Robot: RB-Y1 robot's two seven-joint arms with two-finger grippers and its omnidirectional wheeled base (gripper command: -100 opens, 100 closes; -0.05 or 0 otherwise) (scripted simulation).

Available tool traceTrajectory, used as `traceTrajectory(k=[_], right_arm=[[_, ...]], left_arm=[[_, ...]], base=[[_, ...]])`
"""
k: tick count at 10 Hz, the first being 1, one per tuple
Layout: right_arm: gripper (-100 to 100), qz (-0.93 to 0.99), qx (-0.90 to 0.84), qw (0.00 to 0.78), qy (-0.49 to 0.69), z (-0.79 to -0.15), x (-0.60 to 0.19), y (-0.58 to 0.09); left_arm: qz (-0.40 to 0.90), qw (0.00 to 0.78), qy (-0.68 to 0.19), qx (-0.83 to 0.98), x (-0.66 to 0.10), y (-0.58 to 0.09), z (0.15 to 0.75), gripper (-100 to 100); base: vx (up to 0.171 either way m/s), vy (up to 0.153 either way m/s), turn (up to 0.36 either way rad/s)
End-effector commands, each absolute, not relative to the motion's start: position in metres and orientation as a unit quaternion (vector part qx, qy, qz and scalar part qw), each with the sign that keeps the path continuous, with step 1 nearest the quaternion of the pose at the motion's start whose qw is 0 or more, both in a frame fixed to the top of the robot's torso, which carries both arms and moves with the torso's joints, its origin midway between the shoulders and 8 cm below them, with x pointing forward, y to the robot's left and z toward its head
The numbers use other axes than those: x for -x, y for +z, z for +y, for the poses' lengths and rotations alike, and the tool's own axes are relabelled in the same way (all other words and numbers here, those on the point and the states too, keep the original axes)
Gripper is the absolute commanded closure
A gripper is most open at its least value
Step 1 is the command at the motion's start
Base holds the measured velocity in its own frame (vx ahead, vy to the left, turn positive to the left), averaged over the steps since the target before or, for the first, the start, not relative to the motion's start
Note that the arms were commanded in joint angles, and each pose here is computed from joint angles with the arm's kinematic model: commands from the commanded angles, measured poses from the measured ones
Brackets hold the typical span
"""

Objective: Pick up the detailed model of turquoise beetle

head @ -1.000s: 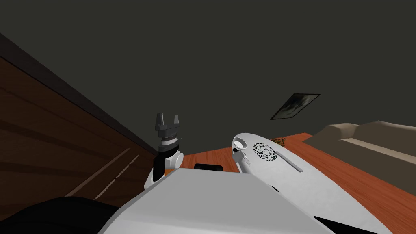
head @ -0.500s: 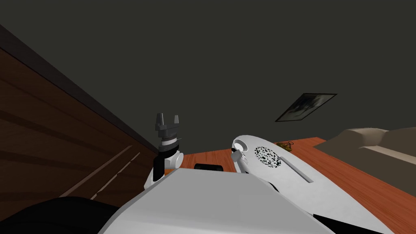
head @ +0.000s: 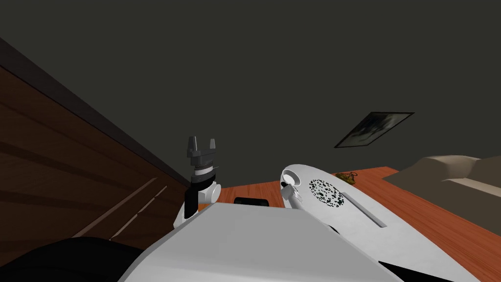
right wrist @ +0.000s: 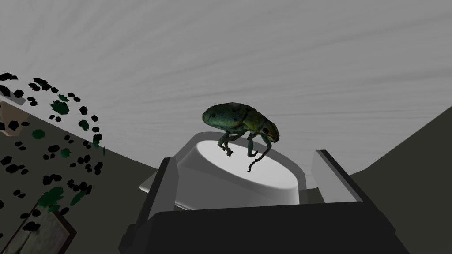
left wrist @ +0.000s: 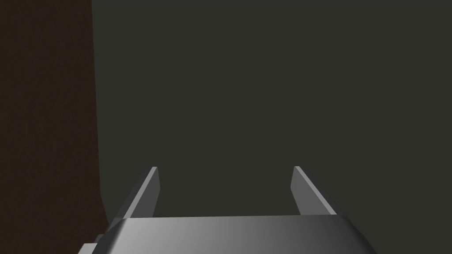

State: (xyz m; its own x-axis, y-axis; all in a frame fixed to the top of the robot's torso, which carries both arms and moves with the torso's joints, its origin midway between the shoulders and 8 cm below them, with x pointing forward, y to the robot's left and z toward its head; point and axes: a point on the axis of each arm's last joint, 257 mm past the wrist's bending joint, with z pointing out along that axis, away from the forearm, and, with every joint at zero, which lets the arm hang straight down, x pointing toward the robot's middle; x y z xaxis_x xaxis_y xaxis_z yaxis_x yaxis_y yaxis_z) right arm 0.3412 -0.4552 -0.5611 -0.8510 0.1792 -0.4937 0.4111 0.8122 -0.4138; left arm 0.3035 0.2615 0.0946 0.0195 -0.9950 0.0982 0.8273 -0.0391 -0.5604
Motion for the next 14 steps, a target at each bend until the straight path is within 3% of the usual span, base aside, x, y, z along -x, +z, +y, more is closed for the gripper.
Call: traceTrajectory(k=[1, 2, 3, 7, 8, 9, 13, 14], right_arm=[[-100, 0.926, -0.16, 0.222, -0.261, -0.459, -0.335, -0.565], [-100, 0.926, -0.158, 0.221, -0.262, -0.457, -0.338, -0.565], [100, 0.926, -0.159, 0.222, -0.261, -0.457, -0.338, -0.565], [100, 0.925, -0.16, 0.223, -0.261, -0.457, -0.339, -0.564], [0, 0.925, -0.16, 0.224, -0.261, -0.457, -0.339, -0.564], [100, 0.926, -0.159, 0.222, -0.261, -0.453, -0.344, -0.561], [100, 0.926, -0.158, 0.222, -0.26, -0.441, -0.361, -0.553], [0, 0.927, -0.158, 0.221, -0.26, -0.44, -0.361, -0.553]], left_arm=[[0.173, 0.671, -0.679, 0.243, -0.304, 0.095, 0.261, 0], [0.173, 0.671, -0.679, 0.243, -0.304, 0.095, 0.261, 0], [0.173, 0.671, -0.679, 0.243, -0.304, 0.095, 0.261, 0], [0.173, 0.671, -0.679, 0.243, -0.304, 0.095, 0.261, 0], [0.173, 0.671, -0.679, 0.243, -0.304, 0.095, 0.261, 0], [0.173, 0.671, -0.679, 0.243, -0.304, 0.095, 0.261, 0], [0.172, 0.671, -0.679, 0.243, -0.304, 0.095, 0.261, 0], [0.173, 0.671, -0.679, 0.243, -0.304, 0.095, 0.261, 0]], base=[[0.056, 0.006, 0.005], [0.023, 0.001, 0.001], [0.0, 0.0, 0.0], [0.0, 0.0, 0.0], [0.0, 0.0, 0.0], [-0.035, -0.006, -0.013], [-0.079, -0.006, -0.012], [-0.008, 0.0, -0.002]])
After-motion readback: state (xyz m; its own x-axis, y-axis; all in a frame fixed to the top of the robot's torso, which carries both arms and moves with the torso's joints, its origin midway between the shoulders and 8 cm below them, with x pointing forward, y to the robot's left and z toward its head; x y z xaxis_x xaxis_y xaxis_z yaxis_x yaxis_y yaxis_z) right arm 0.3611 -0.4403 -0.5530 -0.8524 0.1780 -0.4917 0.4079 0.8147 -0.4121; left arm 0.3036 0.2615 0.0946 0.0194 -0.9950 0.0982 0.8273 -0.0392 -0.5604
